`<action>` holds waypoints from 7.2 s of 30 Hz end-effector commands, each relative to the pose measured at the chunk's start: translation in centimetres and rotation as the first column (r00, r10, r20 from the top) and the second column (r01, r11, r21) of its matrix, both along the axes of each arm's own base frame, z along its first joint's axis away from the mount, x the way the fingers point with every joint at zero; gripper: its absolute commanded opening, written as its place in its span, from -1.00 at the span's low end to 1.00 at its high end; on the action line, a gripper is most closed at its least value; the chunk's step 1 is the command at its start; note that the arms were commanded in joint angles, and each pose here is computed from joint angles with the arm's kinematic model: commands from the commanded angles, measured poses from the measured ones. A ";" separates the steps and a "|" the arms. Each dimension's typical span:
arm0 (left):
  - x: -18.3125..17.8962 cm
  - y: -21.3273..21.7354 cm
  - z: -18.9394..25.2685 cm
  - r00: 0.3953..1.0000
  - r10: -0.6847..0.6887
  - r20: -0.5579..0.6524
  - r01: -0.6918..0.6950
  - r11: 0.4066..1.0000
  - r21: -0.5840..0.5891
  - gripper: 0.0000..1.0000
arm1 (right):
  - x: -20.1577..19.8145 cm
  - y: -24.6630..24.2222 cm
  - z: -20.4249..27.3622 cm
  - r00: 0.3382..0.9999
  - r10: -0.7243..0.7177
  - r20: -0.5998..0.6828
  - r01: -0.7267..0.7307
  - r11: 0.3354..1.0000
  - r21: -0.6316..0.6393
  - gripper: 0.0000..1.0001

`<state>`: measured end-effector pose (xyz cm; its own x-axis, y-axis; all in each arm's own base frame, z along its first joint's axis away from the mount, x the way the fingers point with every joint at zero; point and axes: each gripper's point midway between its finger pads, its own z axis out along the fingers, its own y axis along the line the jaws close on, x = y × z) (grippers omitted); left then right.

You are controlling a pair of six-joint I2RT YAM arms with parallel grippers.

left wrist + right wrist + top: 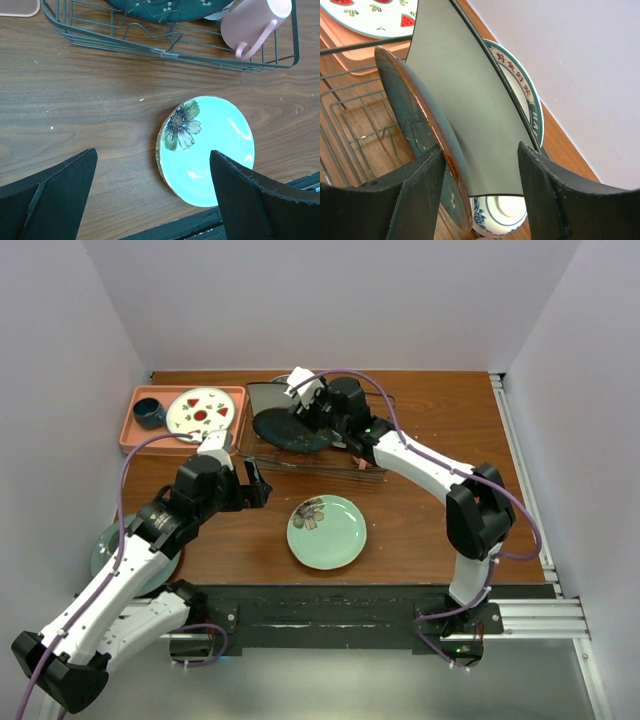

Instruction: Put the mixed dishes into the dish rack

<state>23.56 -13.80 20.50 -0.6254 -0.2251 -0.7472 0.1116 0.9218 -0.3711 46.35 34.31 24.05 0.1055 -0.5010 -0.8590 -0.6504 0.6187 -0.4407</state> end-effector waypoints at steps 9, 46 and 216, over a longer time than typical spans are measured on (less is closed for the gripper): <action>0.5 -1.0 -0.3 0.999 -0.028 0.019 0.028 0.999 -0.030 1.00 | -3.5 -0.7 11.1 0.996 0.042 0.082 -0.063 0.961 0.271 0.29; -1.3 -7.5 -12.4 0.932 -0.312 -0.184 0.273 0.939 -0.207 0.04 | -21.9 -11.6 -6.5 0.658 -0.097 -0.747 0.483 0.816 0.319 0.34; -2.2 0.6 8.9 0.981 0.012 0.195 -0.012 1.000 -0.003 1.00 | -12.1 -1.7 14.5 0.907 0.284 0.312 -0.272 0.959 -0.083 -1.00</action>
